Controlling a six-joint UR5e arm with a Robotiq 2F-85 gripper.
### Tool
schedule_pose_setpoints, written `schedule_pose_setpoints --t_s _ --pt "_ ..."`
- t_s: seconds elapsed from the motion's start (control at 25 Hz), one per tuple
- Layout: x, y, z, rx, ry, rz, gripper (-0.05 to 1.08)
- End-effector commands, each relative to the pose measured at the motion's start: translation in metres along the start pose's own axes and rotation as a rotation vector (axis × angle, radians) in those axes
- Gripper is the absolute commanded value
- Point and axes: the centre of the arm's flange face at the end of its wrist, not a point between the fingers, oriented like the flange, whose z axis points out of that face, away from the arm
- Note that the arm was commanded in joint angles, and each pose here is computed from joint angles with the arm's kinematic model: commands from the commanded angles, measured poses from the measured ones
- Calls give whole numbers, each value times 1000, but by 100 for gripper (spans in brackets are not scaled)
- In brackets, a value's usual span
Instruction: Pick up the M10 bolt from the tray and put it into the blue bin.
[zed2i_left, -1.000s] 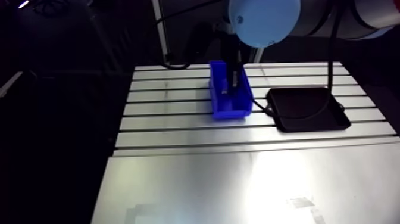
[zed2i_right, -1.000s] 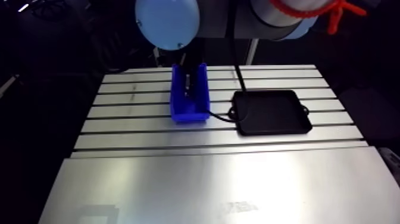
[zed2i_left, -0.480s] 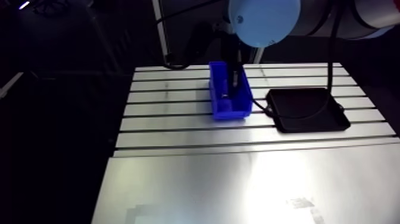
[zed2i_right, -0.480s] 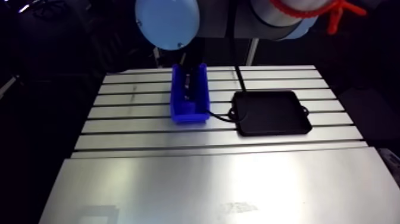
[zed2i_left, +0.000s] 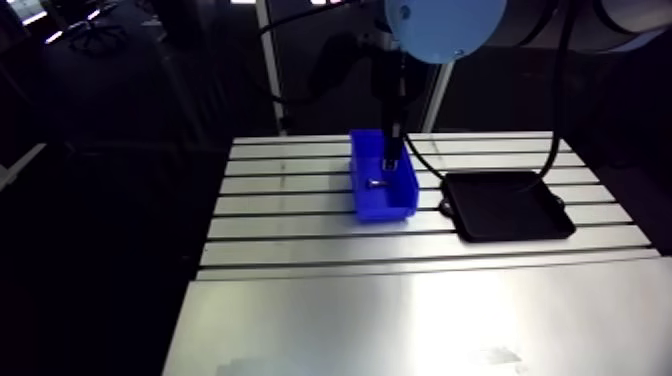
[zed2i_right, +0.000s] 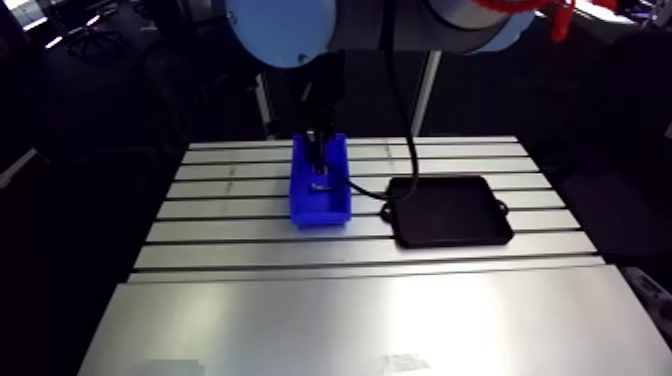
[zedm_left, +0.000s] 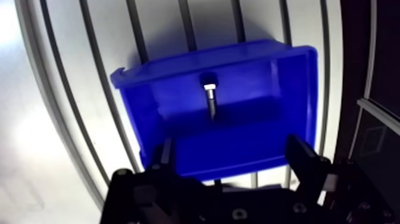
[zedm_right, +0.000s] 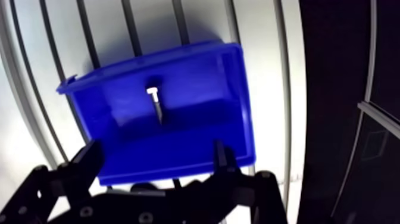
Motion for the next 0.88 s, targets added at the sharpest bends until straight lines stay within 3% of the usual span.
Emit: schedule_pose_setpoints --t_s 0.04,0.2,0.32,0.52,0.6,0.68,0.8,0.88 --pt "-3 -4 -58 41 -3 89 1" --pt "-12 -8 -107 73 -15 235 1" --pt "-16 -13 -141 44 -6 360 1" --pt "-33 -23 -166 27 -1 639 1" --pt "-35 -24 -170 30 -4 775 1" --pt "-36 -29 -172 45 -15 911 1" --pt "-43 -36 -185 34 -14 1133 1" --pt "-46 -43 -192 40 -21 1232 1"
